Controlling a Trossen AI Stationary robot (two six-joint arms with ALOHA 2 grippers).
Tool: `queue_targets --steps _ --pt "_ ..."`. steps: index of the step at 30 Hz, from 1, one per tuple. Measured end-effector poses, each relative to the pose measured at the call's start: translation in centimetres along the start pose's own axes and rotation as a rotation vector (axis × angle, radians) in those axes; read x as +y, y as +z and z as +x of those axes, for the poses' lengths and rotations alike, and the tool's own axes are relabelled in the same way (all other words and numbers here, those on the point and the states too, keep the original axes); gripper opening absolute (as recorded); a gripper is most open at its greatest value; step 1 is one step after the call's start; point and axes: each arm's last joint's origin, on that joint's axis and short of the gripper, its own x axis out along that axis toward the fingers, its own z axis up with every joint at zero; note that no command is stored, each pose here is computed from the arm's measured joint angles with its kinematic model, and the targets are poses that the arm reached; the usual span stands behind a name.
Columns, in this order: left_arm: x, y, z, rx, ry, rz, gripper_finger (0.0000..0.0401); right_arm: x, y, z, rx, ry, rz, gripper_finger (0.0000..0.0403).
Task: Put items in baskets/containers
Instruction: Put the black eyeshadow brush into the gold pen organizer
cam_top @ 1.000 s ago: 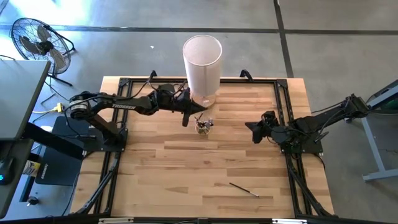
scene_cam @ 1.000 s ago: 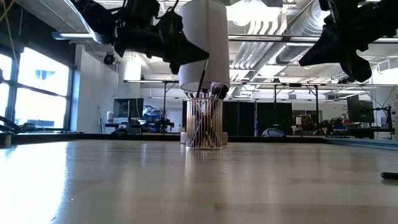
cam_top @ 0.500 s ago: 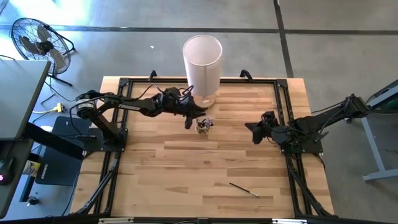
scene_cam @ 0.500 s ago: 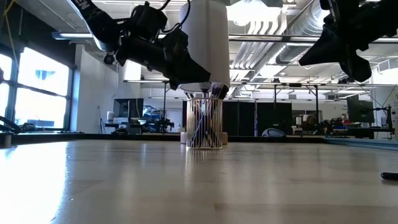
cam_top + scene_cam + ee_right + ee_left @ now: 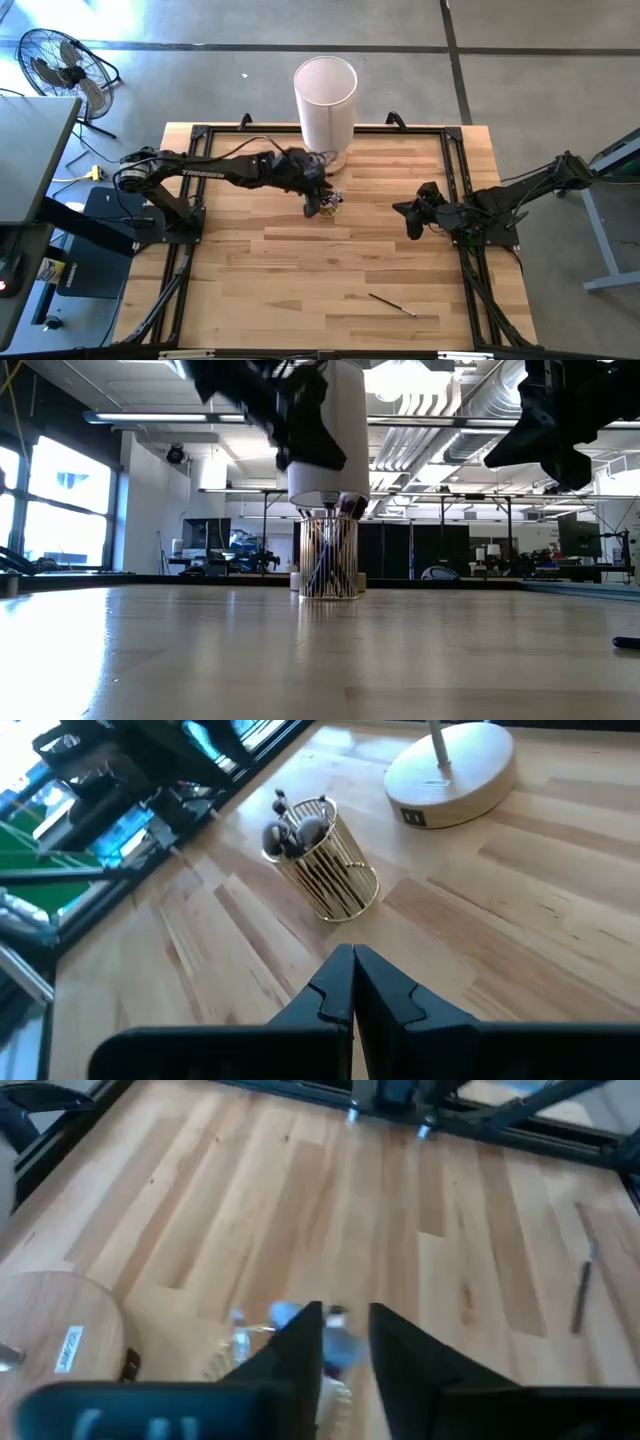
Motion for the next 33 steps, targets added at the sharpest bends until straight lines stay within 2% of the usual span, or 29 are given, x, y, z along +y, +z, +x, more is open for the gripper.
queue_targets --steps 5,8,15,20,24,27,31,33 --pt "-4.4 1.8 -1.3 0.054 0.011 -0.024 0.001 0.1 -0.1 0.0 0.05 0.039 -0.079 0.0" --pt "-6.7 1.9 -1.6 0.031 -0.013 -0.07 0.0012 0.2 -0.2 0.0 0.077 0.062 -0.126 0.0" --pt "-11.8 -0.9 -2.1 0.171 -0.036 -0.152 0.0003 0.3 -0.3 0.0 0.094 0.092 -0.193 0.0" --pt "-15.5 -3.8 -1.7 0.274 -0.026 -0.063 0.0001 1.3 -0.1 -0.1 0.119 0.214 -0.163 0.0" --pt "-16.1 -7.5 -0.9 0.326 -0.042 -0.043 0.0001 3.6 0.3 -0.1 0.11 0.235 -0.209 0.0" --pt "-15.8 -9.7 -0.9 0.267 -0.076 -0.087 0.0 6.3 0.4 0.5 0.127 0.217 -0.261 0.0" --pt "-14.8 -11.5 -1.7 0.185 -0.13 -0.132 0.0 10.4 0.3 1.7 0.252 0.156 -0.323 0.0" --pt "-14.5 -11.6 -2.1 0.143 -0.152 -0.15 0.0 12.3 0.0 2.2 0.369 0.111 -0.342 0.0"
